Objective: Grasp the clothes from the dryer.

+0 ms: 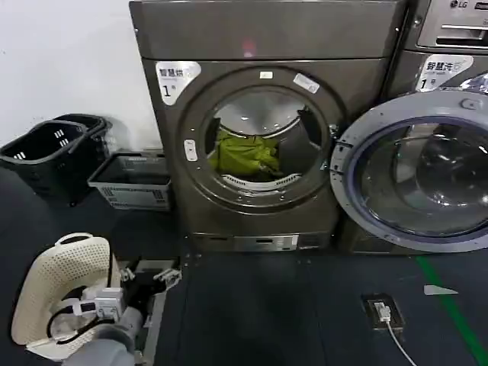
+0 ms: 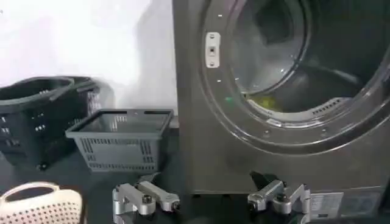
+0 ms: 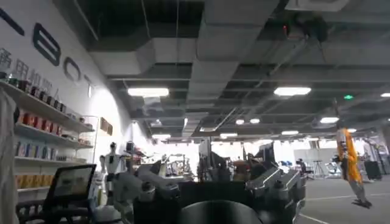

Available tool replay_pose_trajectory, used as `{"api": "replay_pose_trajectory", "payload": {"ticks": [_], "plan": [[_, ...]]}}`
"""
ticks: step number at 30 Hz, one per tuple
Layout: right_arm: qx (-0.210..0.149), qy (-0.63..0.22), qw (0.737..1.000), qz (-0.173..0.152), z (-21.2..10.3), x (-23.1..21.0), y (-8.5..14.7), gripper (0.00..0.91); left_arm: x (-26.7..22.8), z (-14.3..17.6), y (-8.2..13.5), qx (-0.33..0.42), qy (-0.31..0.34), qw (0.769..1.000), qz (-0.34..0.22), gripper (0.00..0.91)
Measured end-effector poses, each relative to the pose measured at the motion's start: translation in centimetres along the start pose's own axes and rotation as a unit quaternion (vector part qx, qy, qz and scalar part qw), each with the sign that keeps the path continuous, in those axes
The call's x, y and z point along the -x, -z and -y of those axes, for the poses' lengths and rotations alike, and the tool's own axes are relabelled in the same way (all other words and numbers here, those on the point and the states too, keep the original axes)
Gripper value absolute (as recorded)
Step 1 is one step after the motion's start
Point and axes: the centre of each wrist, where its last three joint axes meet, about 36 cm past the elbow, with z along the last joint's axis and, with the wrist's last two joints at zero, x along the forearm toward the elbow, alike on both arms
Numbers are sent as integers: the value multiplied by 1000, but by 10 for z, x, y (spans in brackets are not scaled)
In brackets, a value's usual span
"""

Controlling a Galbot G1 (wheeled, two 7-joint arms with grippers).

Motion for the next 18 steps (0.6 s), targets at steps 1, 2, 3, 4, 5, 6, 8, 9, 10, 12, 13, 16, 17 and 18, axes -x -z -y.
{"api": "replay_pose_trajectory", "payload": {"ticks": [1,2,3,4,5,6,8,9,10,12,13,16,17,18], "plan": [[0,0,1000,0,0,0,0,907,0,0,0,0,0,1000,0,907],[0,0,1000,-1,0,0,0,907,0,0,0,0,-1,1000,0,907],[0,-1,1000,-2,1,1,0,907,-1,1,0,-1,-3,1000,1,907],[0,-2,1000,-3,1,1,-1,907,-2,1,1,-1,-3,1000,1,907],[-1,-2,1000,-4,1,1,-1,907,-2,1,2,-1,-3,1000,3,907],[-1,-3,1000,-5,0,1,-2,907,-3,1,2,-1,-4,1000,4,907],[0,-4,1000,-6,0,0,-3,907,-3,1,3,-2,-5,1000,6,907],[0,-4,1000,-6,0,0,-3,907,-3,1,3,-2,-6,1000,6,907],[0,-4,1000,-6,0,0,-3,907,-3,1,3,-2,-7,1000,6,907],[0,-5,1000,-5,0,1,-2,907,-4,1,4,-2,-11,1000,8,907],[0,-5,1000,-6,1,1,-2,907,-4,1,5,-2,-14,1000,9,907],[-1,-5,1000,-6,1,0,-3,907,-4,1,5,-3,-23,1000,10,907],[-1,-6,1000,-6,1,0,-3,907,-5,2,6,-4,-26,1000,11,907],[0,-5,1000,-5,1,0,-2,907,-5,2,7,-5,-29,999,14,907]]}}
